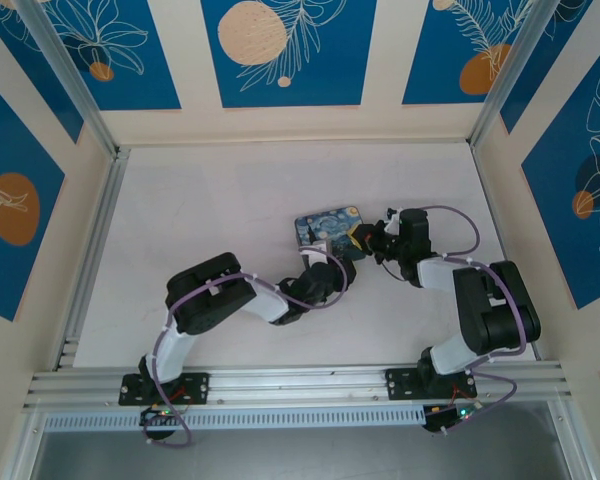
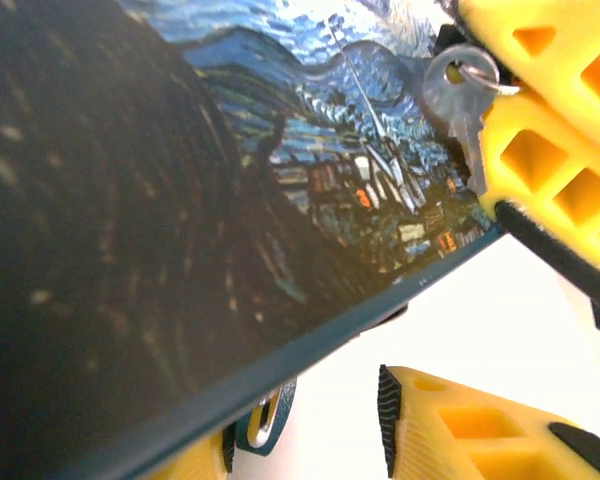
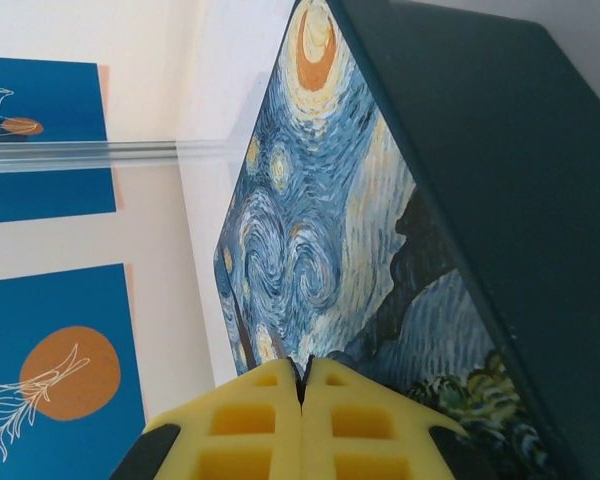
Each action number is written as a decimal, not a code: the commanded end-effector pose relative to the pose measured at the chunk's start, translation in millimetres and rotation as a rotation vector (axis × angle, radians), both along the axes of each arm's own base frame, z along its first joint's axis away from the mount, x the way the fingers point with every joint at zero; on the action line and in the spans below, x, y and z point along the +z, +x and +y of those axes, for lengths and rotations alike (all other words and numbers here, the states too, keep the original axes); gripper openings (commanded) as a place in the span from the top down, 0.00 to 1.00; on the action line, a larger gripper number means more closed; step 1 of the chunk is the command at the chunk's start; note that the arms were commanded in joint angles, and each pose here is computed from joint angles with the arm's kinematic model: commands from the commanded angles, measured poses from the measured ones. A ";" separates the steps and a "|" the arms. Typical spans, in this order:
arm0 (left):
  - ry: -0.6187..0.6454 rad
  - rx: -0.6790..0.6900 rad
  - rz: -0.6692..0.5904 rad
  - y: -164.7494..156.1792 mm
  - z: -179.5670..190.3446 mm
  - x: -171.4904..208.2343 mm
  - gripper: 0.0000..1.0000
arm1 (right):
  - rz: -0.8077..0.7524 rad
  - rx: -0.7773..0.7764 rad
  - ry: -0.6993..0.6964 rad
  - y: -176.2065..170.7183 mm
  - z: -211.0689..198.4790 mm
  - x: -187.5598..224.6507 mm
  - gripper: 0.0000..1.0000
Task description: Unlock a padlock with a key
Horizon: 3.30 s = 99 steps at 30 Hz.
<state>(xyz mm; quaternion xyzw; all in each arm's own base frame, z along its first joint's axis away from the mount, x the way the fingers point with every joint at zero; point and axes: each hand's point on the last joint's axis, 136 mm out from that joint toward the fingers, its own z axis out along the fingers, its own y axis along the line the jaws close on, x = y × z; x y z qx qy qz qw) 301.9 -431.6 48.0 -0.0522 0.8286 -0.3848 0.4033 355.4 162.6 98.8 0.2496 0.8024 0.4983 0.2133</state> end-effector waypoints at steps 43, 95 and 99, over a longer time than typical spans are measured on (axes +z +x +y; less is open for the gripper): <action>-0.107 -0.139 0.189 -1.7 87.0 69.6 1.00 | -0.072 0.196 0.046 -112.1 38.5 22.6 1.00; -0.641 -0.189 0.408 -8.1 95.6 120.4 1.00 | -0.388 0.324 0.077 -119.6 59.7 68.0 1.00; -0.637 -0.186 0.407 -7.4 97.0 120.2 1.00 | -0.473 0.368 0.051 -126.2 61.3 75.9 1.00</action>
